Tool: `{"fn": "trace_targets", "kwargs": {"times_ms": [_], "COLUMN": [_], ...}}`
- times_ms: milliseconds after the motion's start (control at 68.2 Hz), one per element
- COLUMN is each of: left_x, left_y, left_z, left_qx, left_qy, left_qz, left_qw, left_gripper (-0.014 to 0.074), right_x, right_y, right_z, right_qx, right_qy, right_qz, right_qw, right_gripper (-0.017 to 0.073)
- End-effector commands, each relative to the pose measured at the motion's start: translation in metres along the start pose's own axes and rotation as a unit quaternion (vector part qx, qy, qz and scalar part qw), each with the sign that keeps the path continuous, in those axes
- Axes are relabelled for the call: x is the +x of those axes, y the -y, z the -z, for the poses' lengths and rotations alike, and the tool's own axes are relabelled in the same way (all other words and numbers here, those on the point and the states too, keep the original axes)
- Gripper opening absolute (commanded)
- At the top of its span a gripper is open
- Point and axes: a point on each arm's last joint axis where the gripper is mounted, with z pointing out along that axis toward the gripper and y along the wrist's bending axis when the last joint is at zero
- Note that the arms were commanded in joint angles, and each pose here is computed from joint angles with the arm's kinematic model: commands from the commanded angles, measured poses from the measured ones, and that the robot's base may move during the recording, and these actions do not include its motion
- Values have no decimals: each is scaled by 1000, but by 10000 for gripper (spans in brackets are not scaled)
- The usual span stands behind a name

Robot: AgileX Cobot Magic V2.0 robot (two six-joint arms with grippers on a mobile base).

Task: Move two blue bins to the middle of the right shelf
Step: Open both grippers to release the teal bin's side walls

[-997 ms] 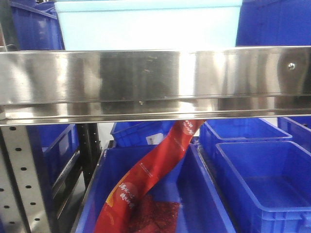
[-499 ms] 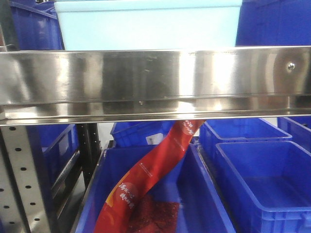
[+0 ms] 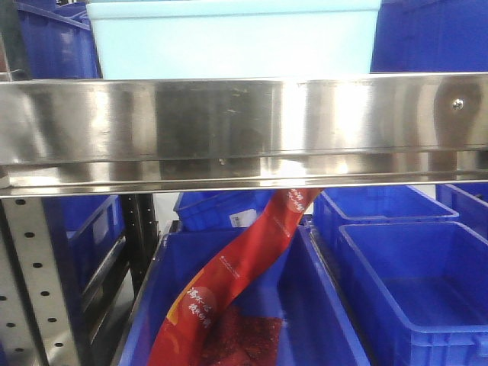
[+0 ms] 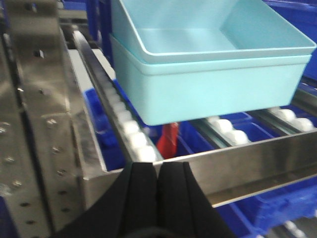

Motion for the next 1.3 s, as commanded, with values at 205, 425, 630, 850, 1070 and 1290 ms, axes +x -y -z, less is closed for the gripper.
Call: {"fn": "trace_targets", "kwargs": {"times_ms": [205, 425, 630, 850, 1070, 1290], "left_x": [49, 119, 129, 129, 129, 129], "left_y": [-18, -25, -26, -26, -26, -26], "left_z": [21, 23, 21, 21, 21, 21], "left_qx": [-97, -145, -149, -149, -149, -149], "left_qy": [94, 115, 106, 107, 107, 107], "left_qz": [-62, -59, -59, -59, -59, -59], "left_qw": [989, 981, 981, 981, 981, 981], "left_gripper": [-111, -111, -111, -111, -111, -111], "right_x": [-3, -3, -3, -4, 20, 71], "right_y": [0, 0, 0, 0, 11, 12], "right_z": [1, 1, 1, 2, 10, 32], "right_qx": [0, 0, 0, 1, 54, 62], "right_qy": [18, 18, 19, 23, 75, 111], "right_qz": [8, 8, 8, 8, 6, 9], "right_qw": [1000, 1000, 1000, 1000, 996, 992], "right_gripper": [-162, -162, -162, -162, -162, -162]}}
